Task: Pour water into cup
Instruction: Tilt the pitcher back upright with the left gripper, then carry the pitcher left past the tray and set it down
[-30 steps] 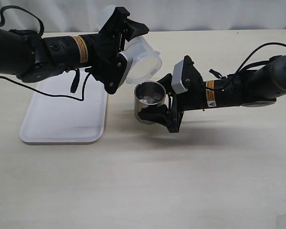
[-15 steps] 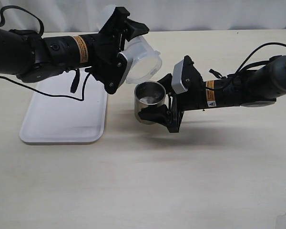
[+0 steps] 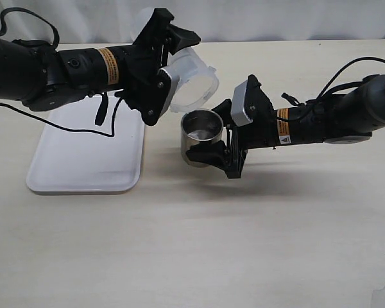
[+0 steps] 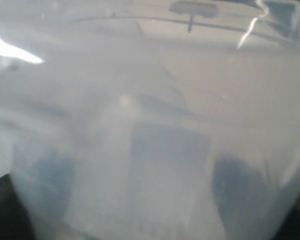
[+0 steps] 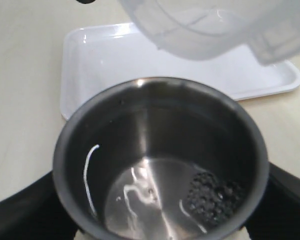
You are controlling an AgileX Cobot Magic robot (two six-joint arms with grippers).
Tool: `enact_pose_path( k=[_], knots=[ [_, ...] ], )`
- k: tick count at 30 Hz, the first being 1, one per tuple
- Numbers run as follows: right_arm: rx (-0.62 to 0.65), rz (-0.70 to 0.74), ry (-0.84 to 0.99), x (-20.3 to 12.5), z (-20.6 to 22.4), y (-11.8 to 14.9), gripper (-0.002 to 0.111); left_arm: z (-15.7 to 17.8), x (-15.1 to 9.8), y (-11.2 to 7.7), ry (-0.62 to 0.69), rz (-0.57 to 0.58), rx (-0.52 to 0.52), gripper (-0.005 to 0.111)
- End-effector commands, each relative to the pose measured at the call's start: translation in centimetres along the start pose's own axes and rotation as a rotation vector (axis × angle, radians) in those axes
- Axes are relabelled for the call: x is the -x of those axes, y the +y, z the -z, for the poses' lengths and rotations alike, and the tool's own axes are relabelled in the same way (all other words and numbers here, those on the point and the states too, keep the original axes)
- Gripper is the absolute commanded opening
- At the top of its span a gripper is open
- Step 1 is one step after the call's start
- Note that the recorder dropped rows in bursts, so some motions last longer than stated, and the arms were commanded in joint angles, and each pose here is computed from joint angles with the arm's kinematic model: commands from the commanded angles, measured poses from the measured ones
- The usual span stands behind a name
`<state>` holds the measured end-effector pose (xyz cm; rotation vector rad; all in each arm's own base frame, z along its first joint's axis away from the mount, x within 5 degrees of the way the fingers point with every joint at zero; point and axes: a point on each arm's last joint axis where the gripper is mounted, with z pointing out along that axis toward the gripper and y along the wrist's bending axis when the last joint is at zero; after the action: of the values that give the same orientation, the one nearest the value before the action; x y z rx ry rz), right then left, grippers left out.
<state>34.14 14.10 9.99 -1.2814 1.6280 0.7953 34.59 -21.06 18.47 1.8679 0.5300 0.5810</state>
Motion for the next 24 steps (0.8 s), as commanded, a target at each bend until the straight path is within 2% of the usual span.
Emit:
enact_pose_path(
  k=[1,3,7,11,13,17,22,24],
  knots=[
    [0.007,0.014,-0.035,0.6,0.1,0.0,0.004,0.1,-0.1,0.7,0.002,0.186,0.033,0.0],
    [0.007,0.014,-0.035,0.6,0.1,0.0,0.004,0.1,-0.1,0.7,0.0,0.321,0.034,0.0],
    [0.007,0.014,-0.035,0.6,0.1,0.0,0.004,0.1,-0.3,0.6,0.017,0.675,0.032,0.0],
    [0.007,0.014,-0.035,0.6,0.1,0.0,0.004,0.2,-1.2,0.5,0.115,1.006,0.064,0.0],
    [0.006,0.014,-0.033,0.6,0.1,0.0,0.004,0.5,-1.9,0.5,0.19,1.132,0.096,0.0],
    [0.006,0.014,-0.033,0.6,0.1,0.0,0.004,2.0,-4.5,0.7,0.316,1.343,0.194,0.0],
    [0.003,0.012,-0.034,0.6,0.1,-0.1,0.004,4.7,-8.7,0.5,0.38,1.64,0.369,0.0],
    [0.003,0.012,-0.034,0.6,0.1,-0.1,0.004,5.8,-10.3,0.1,0.401,1.722,0.431,0.0]
  ],
)
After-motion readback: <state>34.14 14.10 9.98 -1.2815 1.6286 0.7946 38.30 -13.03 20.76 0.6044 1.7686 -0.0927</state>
